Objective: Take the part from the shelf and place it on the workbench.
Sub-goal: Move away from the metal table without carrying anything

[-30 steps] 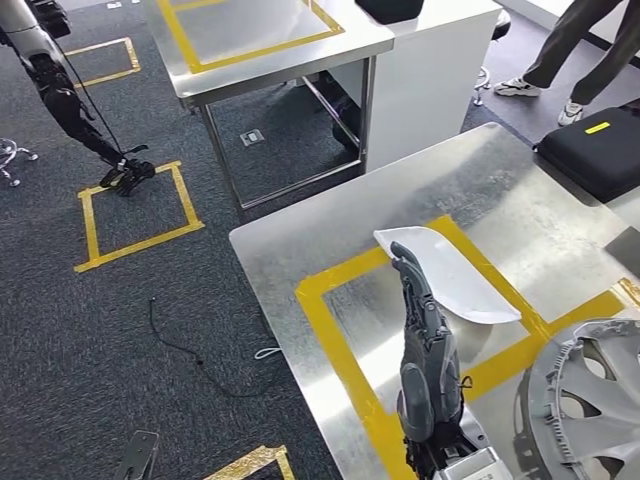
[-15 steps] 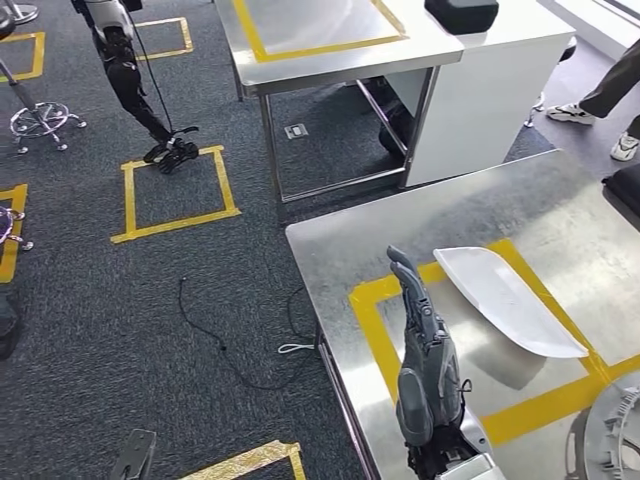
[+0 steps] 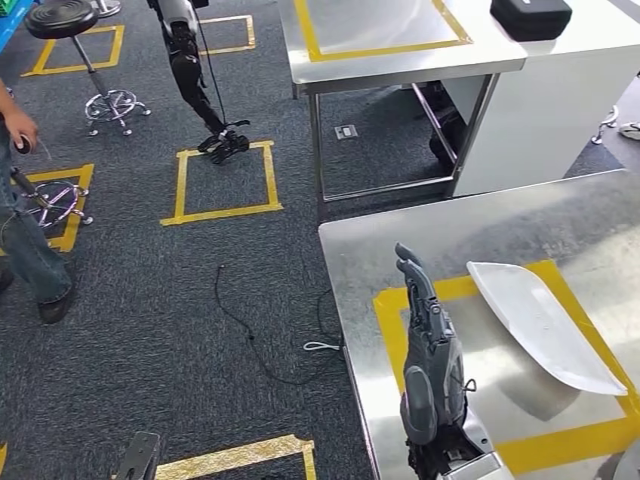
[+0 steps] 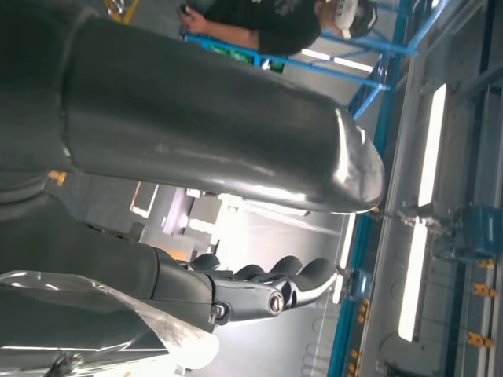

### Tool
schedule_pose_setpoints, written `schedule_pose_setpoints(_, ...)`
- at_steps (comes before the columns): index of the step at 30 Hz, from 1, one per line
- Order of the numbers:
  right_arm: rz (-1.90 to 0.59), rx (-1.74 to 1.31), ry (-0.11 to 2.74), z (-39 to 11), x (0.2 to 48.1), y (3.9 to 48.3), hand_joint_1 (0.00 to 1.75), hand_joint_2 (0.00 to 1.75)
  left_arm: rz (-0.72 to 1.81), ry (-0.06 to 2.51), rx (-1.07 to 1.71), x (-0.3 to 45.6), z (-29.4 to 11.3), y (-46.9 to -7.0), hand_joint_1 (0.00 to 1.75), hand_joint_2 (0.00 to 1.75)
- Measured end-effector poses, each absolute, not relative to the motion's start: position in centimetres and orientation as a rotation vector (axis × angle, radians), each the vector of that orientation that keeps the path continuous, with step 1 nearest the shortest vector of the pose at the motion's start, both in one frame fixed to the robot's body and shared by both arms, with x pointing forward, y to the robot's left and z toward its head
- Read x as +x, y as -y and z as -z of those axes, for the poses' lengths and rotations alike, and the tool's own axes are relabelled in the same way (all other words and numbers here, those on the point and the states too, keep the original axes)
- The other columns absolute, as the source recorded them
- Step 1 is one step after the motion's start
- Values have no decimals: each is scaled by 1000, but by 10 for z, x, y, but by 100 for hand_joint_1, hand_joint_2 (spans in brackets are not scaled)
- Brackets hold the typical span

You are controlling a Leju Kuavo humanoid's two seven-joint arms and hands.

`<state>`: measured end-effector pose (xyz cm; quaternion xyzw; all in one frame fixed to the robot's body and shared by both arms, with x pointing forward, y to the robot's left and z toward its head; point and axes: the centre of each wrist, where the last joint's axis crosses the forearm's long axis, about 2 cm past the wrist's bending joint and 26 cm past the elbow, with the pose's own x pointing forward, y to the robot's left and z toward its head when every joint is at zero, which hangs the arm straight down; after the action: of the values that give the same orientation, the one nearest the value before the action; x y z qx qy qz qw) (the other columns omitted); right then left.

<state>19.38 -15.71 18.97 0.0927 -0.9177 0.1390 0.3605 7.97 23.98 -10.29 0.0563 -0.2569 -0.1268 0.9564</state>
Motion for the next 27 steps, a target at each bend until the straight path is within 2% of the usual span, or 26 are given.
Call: schedule_pose_setpoints(27, -359, 233, 2372, -191, 195, 158, 0, 0, 259, 522, 117, 80, 103, -241, 0, 0)
